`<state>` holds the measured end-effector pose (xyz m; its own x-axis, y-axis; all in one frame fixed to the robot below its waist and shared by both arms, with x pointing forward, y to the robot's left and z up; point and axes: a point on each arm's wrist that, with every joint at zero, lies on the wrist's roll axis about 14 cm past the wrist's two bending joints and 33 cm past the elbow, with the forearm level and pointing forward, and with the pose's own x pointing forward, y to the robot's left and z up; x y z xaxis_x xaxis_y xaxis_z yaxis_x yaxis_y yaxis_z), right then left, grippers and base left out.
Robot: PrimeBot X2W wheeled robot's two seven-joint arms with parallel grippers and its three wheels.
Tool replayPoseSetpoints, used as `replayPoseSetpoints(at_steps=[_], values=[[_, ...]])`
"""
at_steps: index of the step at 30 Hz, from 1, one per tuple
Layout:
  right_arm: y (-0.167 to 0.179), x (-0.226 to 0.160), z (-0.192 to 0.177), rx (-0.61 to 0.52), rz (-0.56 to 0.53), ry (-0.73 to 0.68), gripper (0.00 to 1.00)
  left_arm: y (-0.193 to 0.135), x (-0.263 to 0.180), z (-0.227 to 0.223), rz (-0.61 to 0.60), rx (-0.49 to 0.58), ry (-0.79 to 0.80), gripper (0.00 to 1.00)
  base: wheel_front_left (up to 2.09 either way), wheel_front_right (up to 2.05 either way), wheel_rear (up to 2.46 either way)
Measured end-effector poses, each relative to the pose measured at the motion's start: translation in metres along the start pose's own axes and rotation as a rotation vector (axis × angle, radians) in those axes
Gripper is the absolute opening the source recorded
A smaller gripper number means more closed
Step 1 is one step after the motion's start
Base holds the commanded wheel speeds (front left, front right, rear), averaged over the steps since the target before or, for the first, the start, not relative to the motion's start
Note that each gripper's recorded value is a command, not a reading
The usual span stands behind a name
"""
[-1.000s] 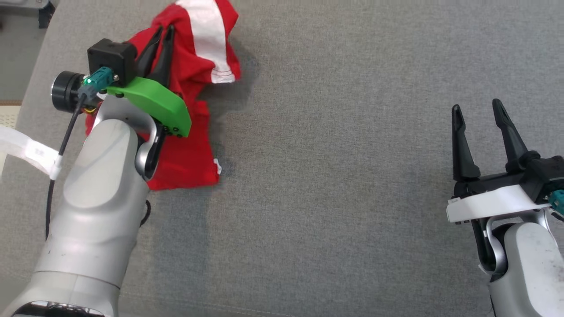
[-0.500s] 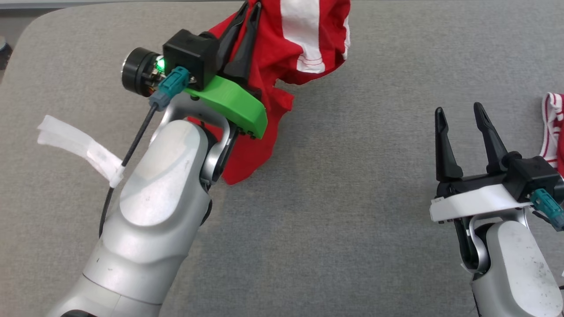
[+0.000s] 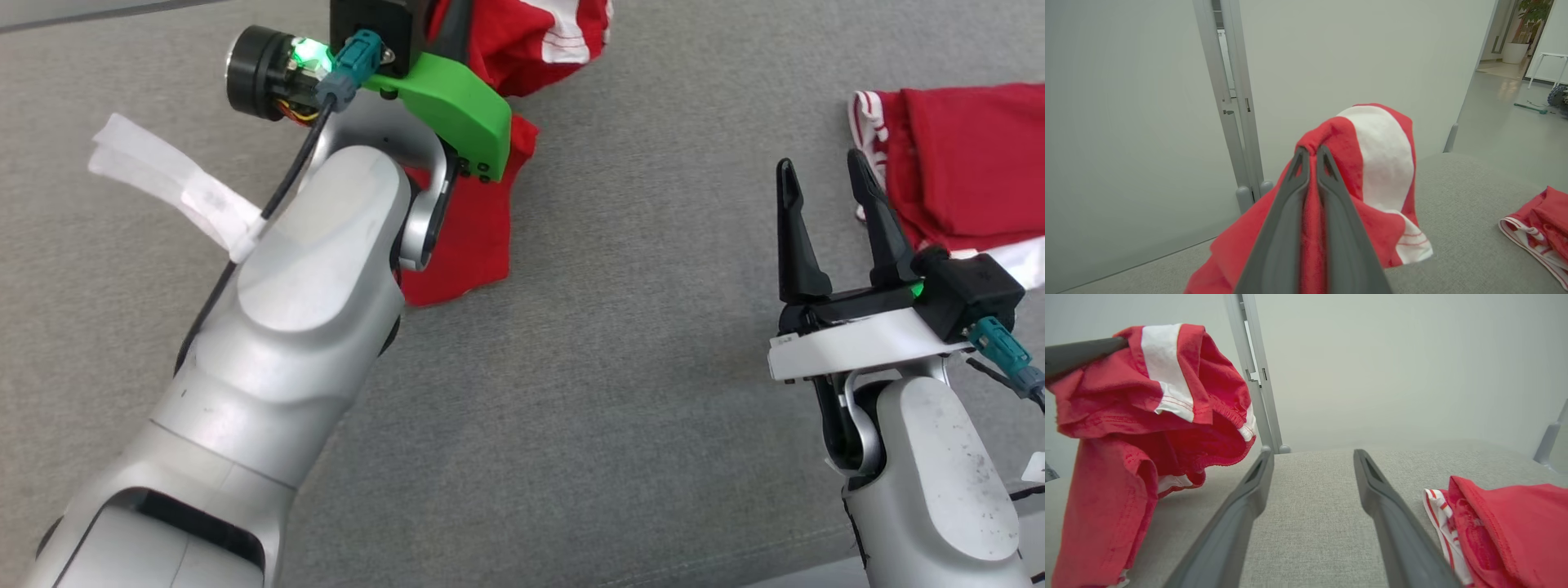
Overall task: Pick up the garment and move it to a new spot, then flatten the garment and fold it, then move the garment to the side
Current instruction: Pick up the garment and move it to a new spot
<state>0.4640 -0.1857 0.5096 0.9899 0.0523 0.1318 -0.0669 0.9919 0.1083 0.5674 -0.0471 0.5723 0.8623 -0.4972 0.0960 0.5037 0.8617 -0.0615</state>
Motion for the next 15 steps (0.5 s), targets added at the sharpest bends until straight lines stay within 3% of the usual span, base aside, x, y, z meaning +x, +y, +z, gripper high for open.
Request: replayPoseSetpoints(at_steps=[8,15], values=[[-0.033,-0.012,-0.010,-0.015,-0.089,0.040,1.00,-0.005,0.025,-0.045,0.007,-0.022,0.050,1.00,0.00,0.00,0.00],[-0.027,-0.014,-0.018,-0.026,-0.074,0.060,1.00,0.014,0.014,-0.053,0.054,-0.031,0.058,1.00,0.00,0.00,0.00]])
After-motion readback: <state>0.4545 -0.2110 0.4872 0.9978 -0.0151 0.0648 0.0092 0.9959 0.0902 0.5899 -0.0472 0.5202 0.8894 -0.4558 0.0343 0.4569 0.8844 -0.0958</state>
